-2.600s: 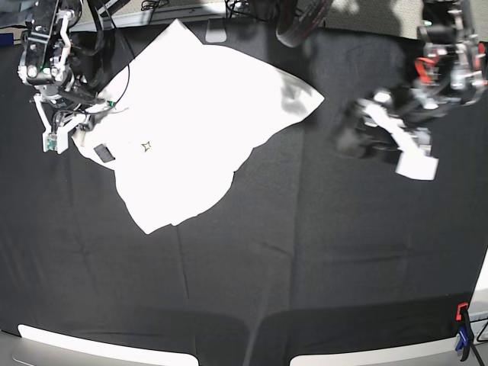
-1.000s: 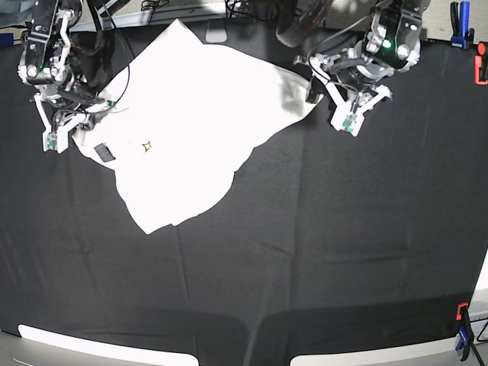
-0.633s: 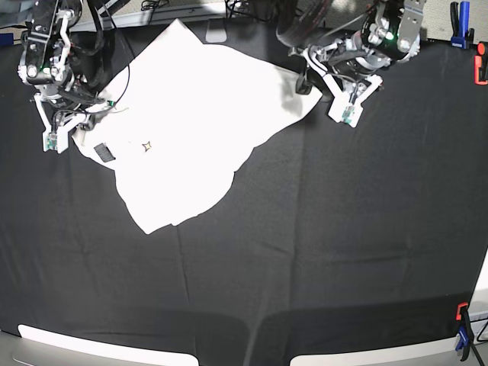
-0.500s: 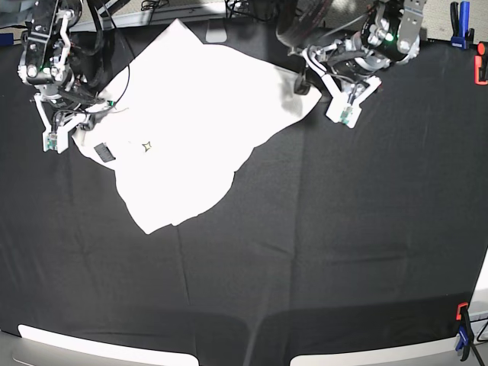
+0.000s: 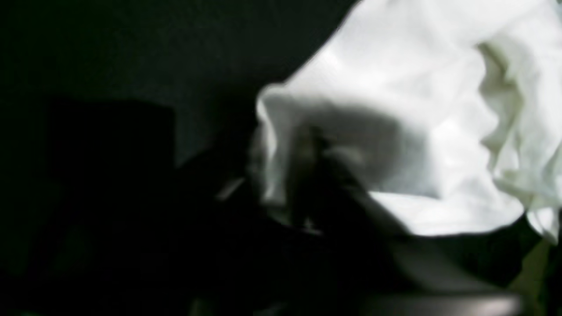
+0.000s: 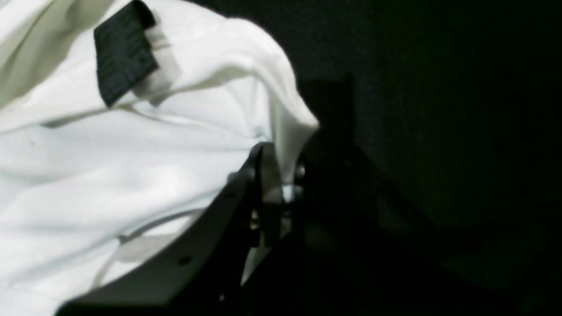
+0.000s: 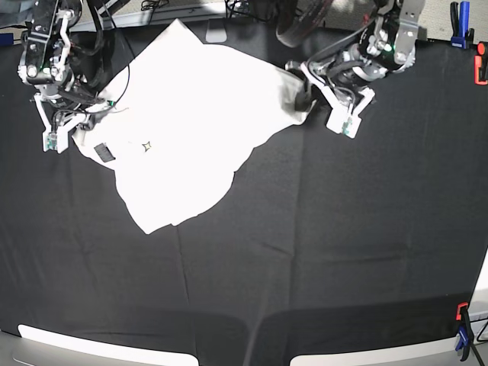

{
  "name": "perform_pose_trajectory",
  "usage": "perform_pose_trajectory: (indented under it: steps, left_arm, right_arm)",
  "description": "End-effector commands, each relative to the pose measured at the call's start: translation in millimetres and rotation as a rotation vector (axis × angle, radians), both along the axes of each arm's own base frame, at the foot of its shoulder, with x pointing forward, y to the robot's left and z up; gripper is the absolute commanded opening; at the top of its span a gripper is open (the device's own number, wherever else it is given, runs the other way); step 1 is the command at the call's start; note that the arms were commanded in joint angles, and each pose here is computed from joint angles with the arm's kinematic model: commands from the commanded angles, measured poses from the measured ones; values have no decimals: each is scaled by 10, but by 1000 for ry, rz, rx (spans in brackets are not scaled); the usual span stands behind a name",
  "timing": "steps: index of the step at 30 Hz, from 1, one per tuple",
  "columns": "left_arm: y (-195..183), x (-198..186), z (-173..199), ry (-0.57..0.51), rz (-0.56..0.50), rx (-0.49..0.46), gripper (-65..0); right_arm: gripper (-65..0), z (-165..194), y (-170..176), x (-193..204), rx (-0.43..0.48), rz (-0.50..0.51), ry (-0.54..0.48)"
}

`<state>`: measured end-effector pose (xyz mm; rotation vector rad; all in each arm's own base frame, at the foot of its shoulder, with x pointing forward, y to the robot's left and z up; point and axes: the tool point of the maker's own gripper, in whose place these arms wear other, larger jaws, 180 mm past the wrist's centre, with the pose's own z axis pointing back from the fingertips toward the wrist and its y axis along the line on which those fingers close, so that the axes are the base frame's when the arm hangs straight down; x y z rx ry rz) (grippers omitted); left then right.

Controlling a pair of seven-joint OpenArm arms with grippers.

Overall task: Layout the t-shirt on the table in an organized manner, then fold the t-shirt properly
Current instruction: 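Grasp another shirt edge with the left gripper, then pull the shirt apart with both grippers, stretching it wide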

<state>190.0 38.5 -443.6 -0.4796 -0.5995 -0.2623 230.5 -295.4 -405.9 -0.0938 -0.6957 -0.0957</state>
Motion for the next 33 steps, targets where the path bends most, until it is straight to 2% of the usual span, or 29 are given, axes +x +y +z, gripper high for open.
perform_pose_trajectory:
  steps: [1,5,8,15,18,22,27,33]
  left_arm:
    - [23,-188,-117,76,-36,44,-650]
    - [42,-131,-100,54,-40,61,-650]
    - [167,4,-109,7,-66,159,-650]
    - [553,495,14,-136,-109,396,-650]
    - [804,740,121,-195,-75,507,-650]
    - [1219,1055,332,-269,26,643,-650]
    - [1616,1253,540,-317,91,737,-650]
    - [1932,1261,624,-329,77,826,-650]
  right_arm:
    - [-650,117,-50,84,-16,2,-44]
    - [-650,117,-65,81,-27,3,-42]
    - [-650,121,-148,60,-81,10,-23]
    - [-650,234,-344,90,-144,30,-15]
    - [-650,283,-421,102,-169,38,-11]
    - [-650,306,-481,92,-186,40,4]
    - [-650,301,-517,62,-186,26,19]
    - [-650,347,-608,46,-195,1,12]
